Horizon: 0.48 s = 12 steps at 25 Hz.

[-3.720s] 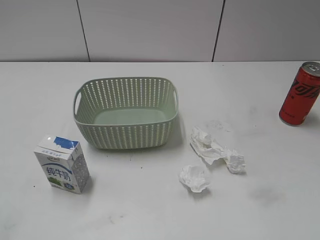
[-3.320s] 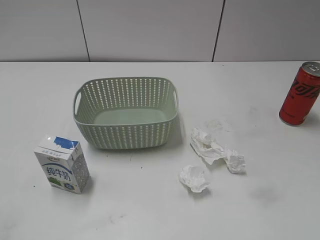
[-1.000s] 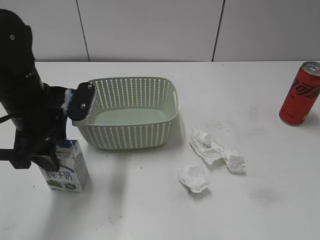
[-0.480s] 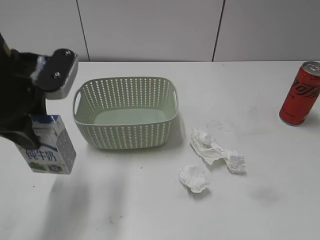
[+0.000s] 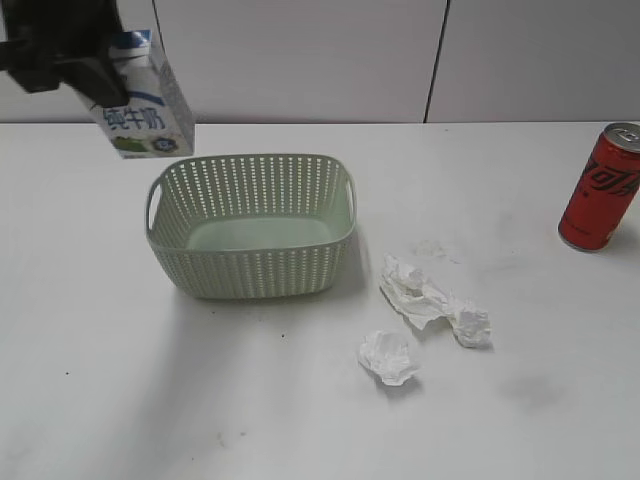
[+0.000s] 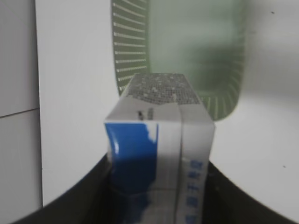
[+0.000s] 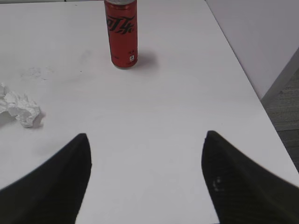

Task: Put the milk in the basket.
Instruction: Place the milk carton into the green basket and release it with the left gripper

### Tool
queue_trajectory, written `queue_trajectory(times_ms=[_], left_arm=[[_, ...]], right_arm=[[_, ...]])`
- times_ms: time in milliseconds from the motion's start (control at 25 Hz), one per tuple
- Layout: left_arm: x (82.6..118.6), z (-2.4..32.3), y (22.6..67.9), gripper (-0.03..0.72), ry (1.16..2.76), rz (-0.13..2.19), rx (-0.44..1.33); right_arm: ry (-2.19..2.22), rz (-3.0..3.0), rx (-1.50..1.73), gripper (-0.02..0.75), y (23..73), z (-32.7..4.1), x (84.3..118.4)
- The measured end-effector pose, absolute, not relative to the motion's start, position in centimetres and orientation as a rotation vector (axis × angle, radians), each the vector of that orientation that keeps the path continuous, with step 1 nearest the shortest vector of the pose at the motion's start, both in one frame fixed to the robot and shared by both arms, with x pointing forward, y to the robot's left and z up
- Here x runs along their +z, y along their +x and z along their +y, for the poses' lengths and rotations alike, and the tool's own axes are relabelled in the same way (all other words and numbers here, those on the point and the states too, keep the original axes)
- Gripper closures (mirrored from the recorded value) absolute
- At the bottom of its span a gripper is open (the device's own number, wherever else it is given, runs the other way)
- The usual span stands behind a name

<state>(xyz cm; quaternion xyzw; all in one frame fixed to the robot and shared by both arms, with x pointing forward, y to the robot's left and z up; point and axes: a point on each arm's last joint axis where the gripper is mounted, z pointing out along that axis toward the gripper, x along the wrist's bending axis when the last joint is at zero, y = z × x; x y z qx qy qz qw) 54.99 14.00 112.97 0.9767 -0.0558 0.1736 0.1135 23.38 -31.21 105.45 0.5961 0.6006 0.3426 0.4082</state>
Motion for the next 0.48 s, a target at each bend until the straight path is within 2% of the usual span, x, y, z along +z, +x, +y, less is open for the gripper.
queue_trajectory(times_ms=[160,480], left_arm=[[111.3,12.1,58.4,0.372,2.859,-0.133,0.478],[102.6,8.6,62.1,0.372,2.866,-0.102,0.248]], right_arm=[[1.502,1.513,0.863,0.149,23.4,-31.2,105.5],[1.502,1.513,0.863,0.149,23.4,-31.2,105.5]])
